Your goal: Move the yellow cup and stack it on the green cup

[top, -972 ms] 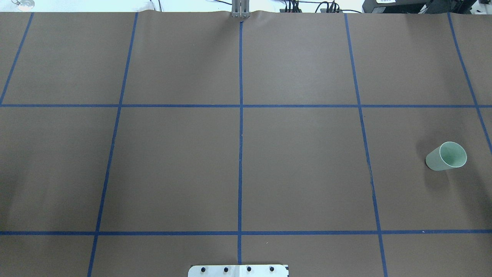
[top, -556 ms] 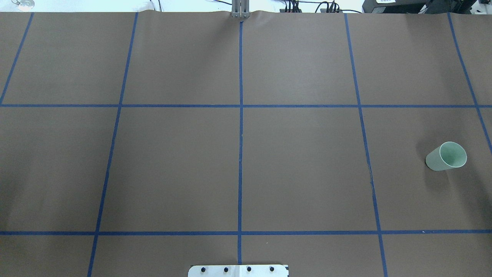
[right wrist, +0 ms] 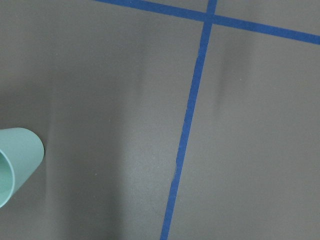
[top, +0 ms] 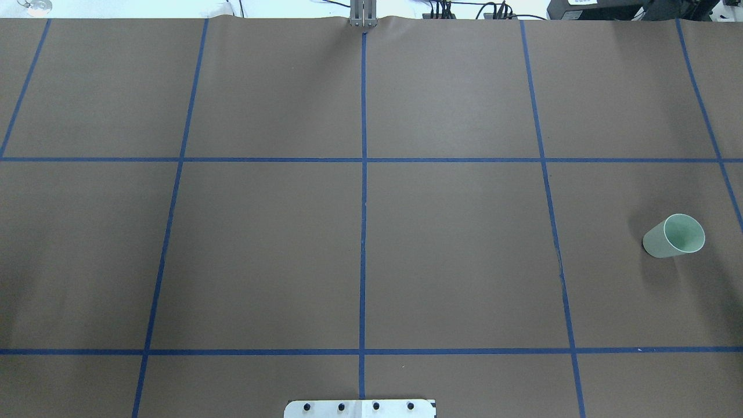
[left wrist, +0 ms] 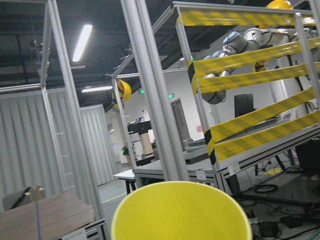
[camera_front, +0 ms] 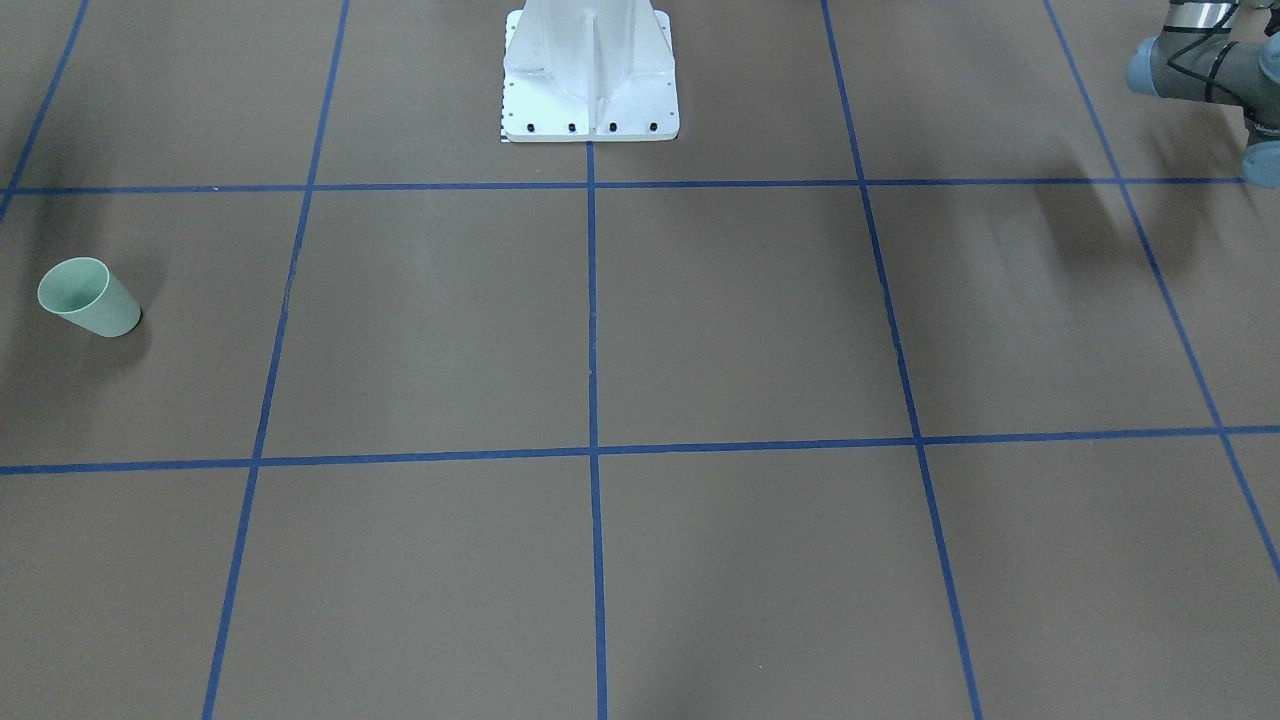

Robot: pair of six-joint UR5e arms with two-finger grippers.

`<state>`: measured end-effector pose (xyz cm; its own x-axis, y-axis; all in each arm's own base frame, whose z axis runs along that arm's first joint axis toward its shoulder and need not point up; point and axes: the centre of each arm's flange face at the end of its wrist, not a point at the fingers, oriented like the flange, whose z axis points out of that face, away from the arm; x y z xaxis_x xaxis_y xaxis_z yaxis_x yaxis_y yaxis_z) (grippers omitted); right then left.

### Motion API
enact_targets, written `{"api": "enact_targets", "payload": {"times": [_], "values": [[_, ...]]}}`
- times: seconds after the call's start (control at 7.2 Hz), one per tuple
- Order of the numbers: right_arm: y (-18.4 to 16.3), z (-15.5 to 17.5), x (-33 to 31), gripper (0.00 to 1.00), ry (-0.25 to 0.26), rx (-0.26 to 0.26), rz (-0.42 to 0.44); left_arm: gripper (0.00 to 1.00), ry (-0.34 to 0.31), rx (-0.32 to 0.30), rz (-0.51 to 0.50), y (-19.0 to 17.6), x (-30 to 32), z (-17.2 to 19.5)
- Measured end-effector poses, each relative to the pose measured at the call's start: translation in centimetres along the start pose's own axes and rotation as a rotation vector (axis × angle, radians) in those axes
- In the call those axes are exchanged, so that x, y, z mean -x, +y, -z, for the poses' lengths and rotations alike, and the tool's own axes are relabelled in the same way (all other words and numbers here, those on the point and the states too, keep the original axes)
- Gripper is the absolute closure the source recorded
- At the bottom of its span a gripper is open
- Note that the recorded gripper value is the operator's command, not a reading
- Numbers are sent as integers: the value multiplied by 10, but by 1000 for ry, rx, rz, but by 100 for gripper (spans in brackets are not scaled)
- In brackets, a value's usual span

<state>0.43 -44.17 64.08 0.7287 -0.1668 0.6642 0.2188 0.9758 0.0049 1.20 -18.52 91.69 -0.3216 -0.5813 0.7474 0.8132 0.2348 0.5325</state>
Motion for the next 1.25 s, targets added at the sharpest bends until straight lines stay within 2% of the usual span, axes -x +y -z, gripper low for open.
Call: {"api": "enact_targets", "payload": {"times": [0.42,0.69,0.97,1.25], "values": [[0,0,0,0,-3,0,-3,75,289,-50,35,-24,-36,12],[1,-1,-1,0,-3,3,-5,75,485,-75,81,-43,-53,-6],[3,-3,-2,0,-3,6,-8,75,716,-74,140,-64,-64,-16],[6,-5,-4,0,-3,11,-13,75,947,-54,192,-85,-68,-2]]}}
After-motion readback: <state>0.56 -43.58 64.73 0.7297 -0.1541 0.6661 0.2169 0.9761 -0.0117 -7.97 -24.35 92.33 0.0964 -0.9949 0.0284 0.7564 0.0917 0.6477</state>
